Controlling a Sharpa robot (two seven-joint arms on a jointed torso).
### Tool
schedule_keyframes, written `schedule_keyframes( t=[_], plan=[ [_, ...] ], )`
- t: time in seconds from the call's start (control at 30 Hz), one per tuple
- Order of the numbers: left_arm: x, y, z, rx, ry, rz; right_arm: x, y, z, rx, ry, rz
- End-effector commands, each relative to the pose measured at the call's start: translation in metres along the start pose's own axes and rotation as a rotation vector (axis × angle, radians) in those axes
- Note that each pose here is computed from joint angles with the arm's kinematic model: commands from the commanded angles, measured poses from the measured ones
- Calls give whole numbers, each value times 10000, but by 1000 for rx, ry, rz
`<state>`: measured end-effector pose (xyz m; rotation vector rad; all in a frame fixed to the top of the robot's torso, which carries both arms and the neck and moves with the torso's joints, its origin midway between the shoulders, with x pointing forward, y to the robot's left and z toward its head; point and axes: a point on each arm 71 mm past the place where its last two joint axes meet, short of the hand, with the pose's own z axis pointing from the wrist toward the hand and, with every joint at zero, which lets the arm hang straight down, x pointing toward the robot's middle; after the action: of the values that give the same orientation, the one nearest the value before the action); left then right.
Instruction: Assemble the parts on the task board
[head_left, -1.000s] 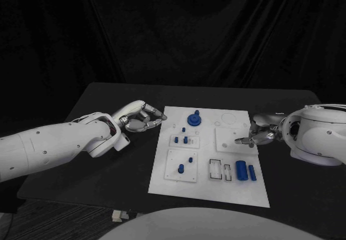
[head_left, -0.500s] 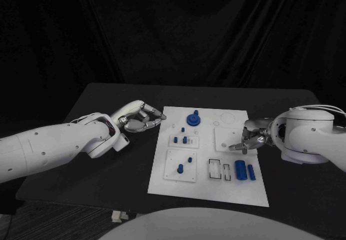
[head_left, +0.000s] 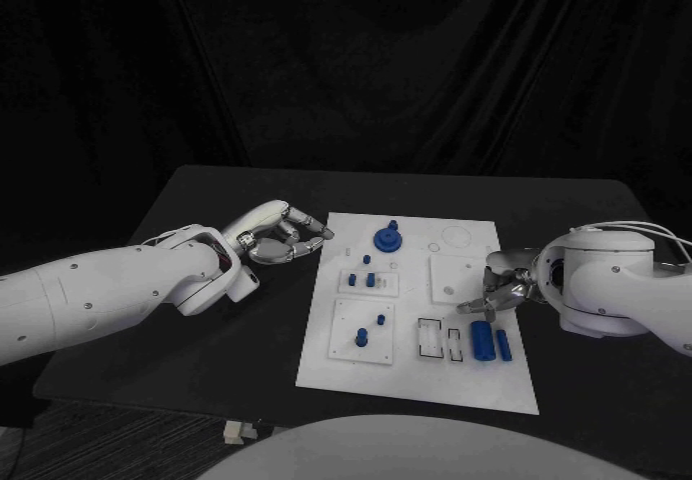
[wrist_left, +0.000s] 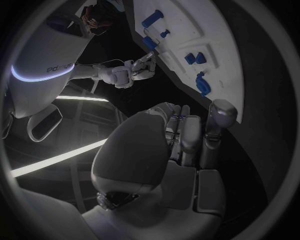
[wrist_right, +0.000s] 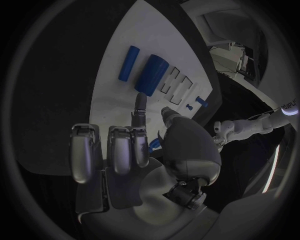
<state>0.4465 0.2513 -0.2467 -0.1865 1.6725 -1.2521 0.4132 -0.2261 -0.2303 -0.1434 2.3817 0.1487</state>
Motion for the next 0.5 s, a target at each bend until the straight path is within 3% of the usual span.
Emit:
schedule_keyframes(
  t=[0.03, 0.5],
  plan=[
    [7, -15, 10, 16, -6, -2, 19, -23, -23, 23, -10, -34],
    [14, -9, 21, 13, -2, -3, 36, -68, -81, 33, -33, -65]
  ],
)
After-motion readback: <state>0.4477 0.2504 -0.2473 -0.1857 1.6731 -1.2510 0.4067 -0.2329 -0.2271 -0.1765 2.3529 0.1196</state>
